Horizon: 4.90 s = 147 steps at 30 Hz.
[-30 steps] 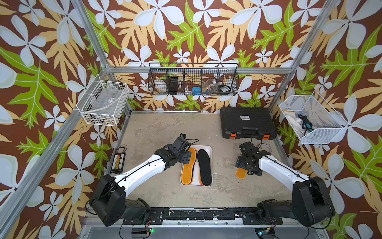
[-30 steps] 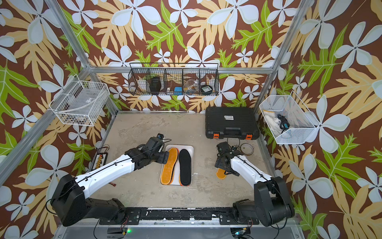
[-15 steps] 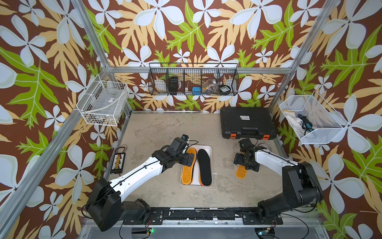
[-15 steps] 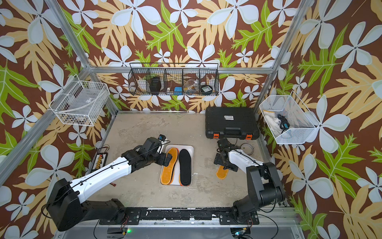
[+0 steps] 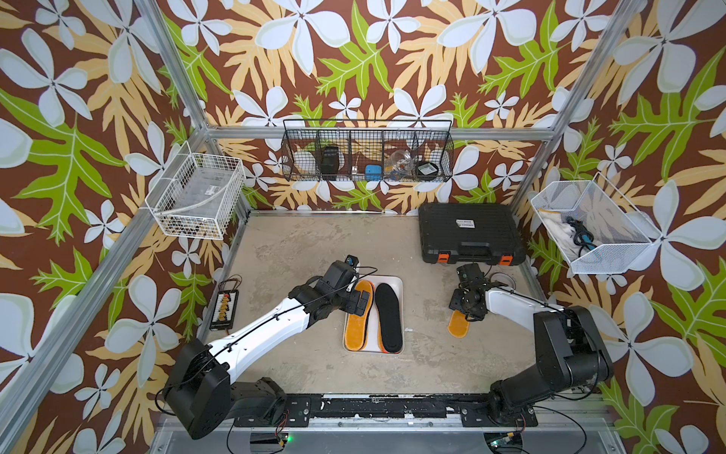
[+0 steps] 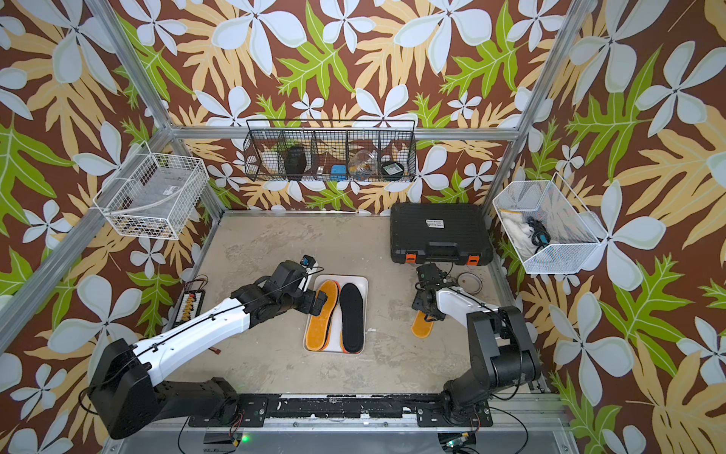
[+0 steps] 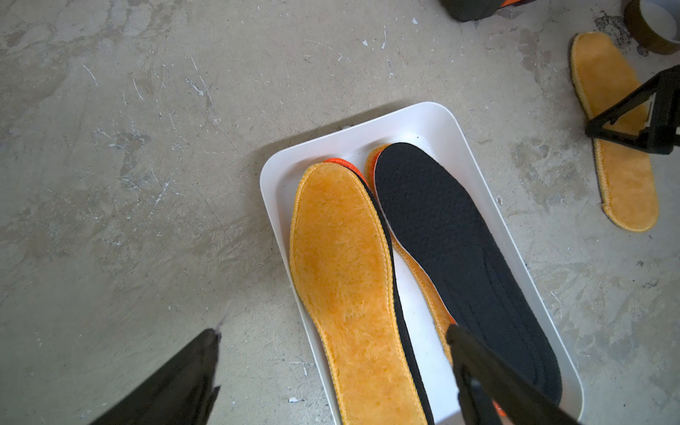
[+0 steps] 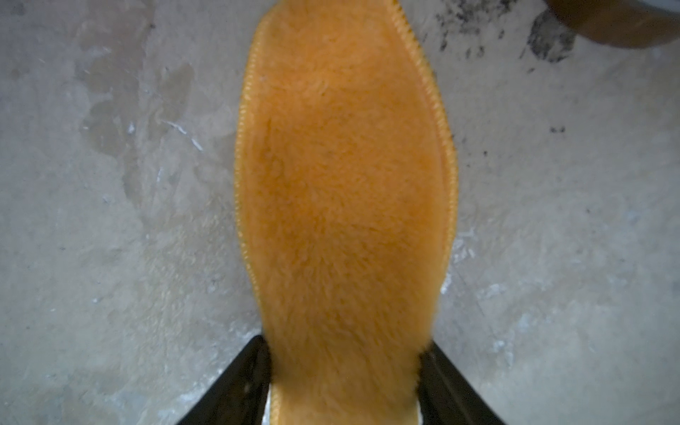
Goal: Put the insoles into the storage box
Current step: Pick up the insole from the center of the board, then place the insole in the storage box, then reset both arms
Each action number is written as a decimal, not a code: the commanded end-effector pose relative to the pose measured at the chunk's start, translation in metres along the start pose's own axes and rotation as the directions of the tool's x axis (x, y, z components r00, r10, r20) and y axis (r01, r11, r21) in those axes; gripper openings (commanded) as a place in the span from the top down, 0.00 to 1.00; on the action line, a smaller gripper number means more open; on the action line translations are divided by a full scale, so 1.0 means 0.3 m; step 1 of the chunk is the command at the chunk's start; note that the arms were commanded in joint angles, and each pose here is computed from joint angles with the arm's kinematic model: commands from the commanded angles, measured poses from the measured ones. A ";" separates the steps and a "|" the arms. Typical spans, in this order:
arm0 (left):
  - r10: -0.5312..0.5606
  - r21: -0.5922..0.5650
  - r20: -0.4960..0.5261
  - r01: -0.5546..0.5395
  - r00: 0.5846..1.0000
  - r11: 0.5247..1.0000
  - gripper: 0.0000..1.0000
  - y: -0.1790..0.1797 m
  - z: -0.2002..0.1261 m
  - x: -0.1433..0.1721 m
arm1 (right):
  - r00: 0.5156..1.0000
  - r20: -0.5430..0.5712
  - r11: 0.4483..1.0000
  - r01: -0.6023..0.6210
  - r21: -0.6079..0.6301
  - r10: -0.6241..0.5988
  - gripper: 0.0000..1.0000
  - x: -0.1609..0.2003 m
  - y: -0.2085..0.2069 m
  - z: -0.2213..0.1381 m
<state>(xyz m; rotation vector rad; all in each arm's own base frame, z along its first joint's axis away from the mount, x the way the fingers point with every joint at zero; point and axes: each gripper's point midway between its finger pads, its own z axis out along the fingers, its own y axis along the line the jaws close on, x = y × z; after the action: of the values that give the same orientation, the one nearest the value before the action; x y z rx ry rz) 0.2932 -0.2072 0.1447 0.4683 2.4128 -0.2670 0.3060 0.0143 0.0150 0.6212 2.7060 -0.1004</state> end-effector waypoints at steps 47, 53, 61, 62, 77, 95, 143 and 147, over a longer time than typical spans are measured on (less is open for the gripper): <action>-0.051 -0.211 0.106 0.073 0.993 0.975 0.00 0.138 -0.066 -0.051 | 0.918 -0.020 0.871 0.368 -0.326 -0.396 0.37 0.363 0.797 -0.258; -0.082 -0.195 0.119 0.104 0.989 0.975 0.00 0.131 -0.070 -0.058 | 0.920 -0.027 0.883 0.368 -0.290 -0.392 0.37 0.367 0.756 -0.252; -0.093 -0.173 0.111 0.112 0.989 0.979 0.00 0.118 -0.058 -0.054 | 0.914 -0.030 0.879 0.379 -0.289 -0.404 0.35 0.370 0.737 -0.284; -0.094 -0.173 0.108 0.112 0.990 0.979 0.00 0.118 -0.057 -0.051 | 0.912 -0.028 0.878 0.384 -0.286 -0.408 0.35 0.370 0.735 -0.287; -0.094 -0.187 0.106 0.113 0.990 0.976 0.00 0.127 -0.061 -0.045 | 0.900 -0.064 0.877 0.400 -0.266 -0.431 0.31 0.427 0.732 -0.224; -0.106 -0.227 0.174 0.144 0.979 0.963 0.00 0.170 -0.116 -0.090 | 0.897 0.187 0.839 0.441 -0.318 -0.401 0.05 0.192 0.719 -0.636; -0.039 -0.276 0.819 0.453 0.572 0.848 0.00 0.763 -0.209 0.098 | 0.392 0.919 0.983 0.150 -0.109 0.042 0.00 -0.296 -0.146 -0.364; -0.044 -0.268 0.831 0.469 0.555 0.841 0.00 0.770 -0.194 0.119 | 0.393 0.919 0.955 0.276 -0.110 -0.008 0.01 -0.283 -0.073 -0.341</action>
<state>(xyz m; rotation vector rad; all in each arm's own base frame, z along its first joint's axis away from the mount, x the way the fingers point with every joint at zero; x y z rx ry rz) 0.3222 0.0390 0.1125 -0.2770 1.6813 0.0760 0.3245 -0.0439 0.1128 0.2225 1.7095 -0.1986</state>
